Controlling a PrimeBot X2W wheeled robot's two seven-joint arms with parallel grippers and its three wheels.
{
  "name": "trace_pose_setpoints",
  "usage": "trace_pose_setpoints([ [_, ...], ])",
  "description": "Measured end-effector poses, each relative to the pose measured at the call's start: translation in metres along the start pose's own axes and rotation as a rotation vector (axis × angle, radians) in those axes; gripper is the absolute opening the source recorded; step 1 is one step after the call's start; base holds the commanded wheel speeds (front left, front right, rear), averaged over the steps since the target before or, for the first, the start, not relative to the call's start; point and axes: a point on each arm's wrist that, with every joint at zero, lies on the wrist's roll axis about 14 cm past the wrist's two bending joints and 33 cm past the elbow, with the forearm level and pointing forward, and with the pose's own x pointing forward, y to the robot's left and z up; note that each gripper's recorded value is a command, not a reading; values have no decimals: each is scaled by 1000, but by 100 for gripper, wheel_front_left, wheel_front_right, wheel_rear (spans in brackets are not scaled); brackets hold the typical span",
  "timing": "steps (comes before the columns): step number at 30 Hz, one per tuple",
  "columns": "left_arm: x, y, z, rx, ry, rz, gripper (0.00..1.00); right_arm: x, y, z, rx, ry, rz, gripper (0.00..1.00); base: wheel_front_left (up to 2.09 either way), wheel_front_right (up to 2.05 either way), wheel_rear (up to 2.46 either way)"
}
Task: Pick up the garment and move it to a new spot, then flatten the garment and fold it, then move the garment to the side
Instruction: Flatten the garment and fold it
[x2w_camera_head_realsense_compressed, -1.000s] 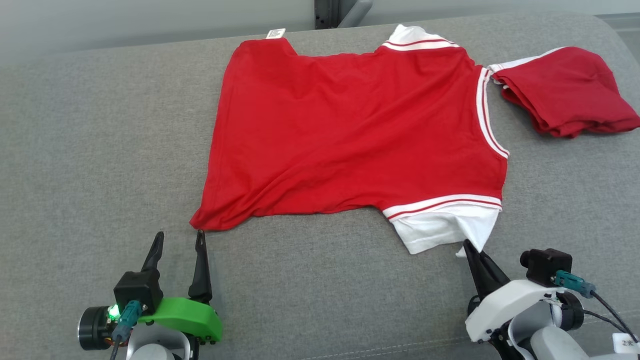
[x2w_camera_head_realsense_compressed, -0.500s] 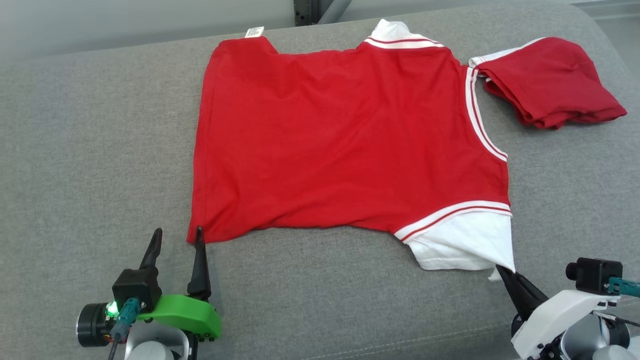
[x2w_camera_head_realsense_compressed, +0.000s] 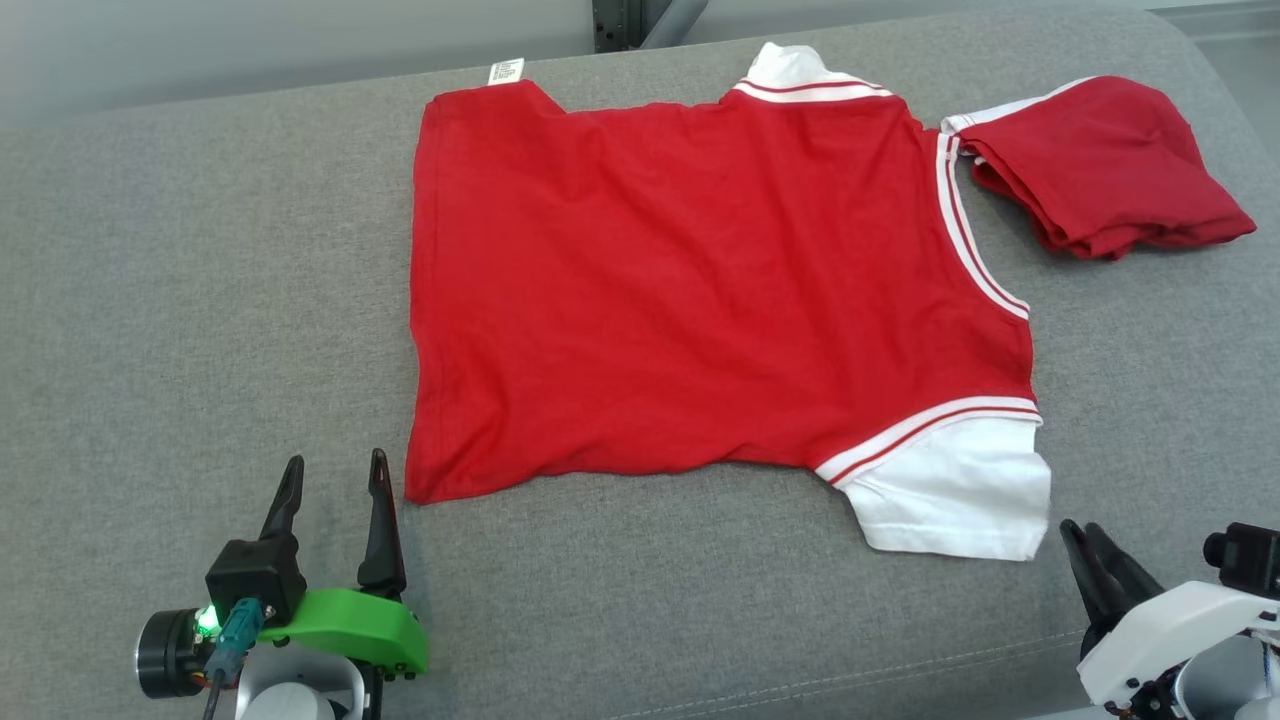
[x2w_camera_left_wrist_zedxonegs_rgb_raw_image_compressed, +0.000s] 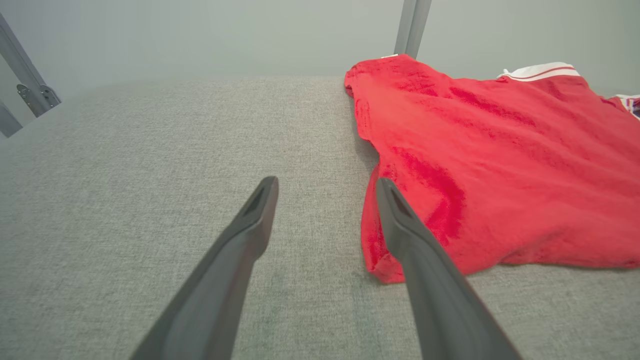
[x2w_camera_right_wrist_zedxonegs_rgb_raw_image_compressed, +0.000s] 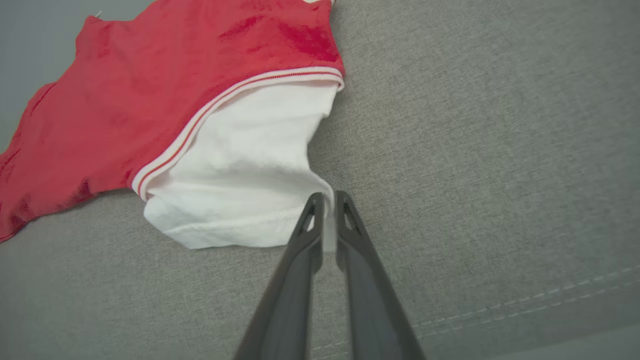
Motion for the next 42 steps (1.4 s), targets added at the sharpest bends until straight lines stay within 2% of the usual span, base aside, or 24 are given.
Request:
trace_pose_setpoints([
  [6,3,-11,2,-1,-8,-29,100,-9,-12,20,-12,-98,-43,100,0,0,0],
  [11,1,-19,12,-2,-38,-52,100,-18,-15,51,-71,-244,-67,100,0,0,0],
  [16,-4,-24,23,4,-72,-67,100,-21,19,100,-179,-469,8,100,0,0,0],
  [21,-14,-23,32,5,-103,-59,100,-25,57,121,-310,-592,97,100,0,0,0],
  [30,-39,-6,45,-11,-153,4,100,-17,113,104,-327,-591,235,100,0,0,0],
  [34,-53,0,45,-19,-162,31,100,-15,127,95,-338,-579,267,100,0,0,0],
  [42,-74,11,46,-42,-179,66,100,-19,144,83,-291,-566,306,100,0,0,0],
])
